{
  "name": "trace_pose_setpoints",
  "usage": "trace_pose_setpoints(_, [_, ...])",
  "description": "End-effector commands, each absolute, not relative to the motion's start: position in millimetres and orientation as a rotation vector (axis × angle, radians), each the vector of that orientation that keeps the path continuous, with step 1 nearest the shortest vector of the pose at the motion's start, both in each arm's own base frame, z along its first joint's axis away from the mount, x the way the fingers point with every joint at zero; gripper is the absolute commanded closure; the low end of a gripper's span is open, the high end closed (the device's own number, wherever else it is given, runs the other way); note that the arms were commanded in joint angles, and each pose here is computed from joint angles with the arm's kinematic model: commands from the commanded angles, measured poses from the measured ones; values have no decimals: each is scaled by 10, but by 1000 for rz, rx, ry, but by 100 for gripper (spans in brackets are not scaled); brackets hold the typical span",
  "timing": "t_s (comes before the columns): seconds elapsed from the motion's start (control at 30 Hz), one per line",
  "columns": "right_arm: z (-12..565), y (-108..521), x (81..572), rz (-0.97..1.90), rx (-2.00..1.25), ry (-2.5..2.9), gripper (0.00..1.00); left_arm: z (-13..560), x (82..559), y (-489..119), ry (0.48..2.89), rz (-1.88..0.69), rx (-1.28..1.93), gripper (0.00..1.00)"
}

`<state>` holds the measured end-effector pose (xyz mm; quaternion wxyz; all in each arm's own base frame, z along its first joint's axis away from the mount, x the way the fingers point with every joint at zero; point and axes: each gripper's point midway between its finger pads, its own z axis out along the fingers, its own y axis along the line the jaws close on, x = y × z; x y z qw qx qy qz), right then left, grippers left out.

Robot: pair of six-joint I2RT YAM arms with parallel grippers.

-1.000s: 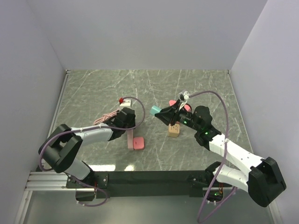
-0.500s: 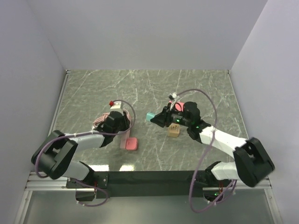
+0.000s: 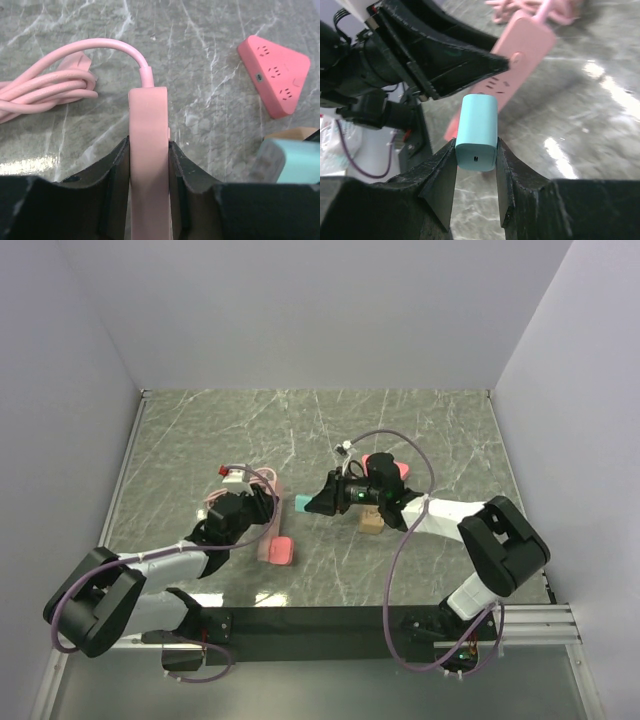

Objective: Insert the plug

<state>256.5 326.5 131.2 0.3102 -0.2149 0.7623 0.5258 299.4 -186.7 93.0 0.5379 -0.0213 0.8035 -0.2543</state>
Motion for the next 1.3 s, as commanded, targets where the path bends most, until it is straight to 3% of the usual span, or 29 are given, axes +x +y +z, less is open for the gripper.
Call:
trace_pose_setpoints(0.0, [1602, 3490, 2528, 1488, -642, 1904, 100, 1515, 3107, -1985, 1688, -730, -68, 99])
trace_pose_setpoints(0.47, [1346, 3708, 2554, 1491, -663, 2013, 100, 1804, 3048, -2057, 1577, -756, -54, 99])
trace_pose_setpoints(1.27, [1576, 3670, 2681, 1441, -600, 1939, 100, 1814, 2975, -2218, 1589, -741, -30, 99])
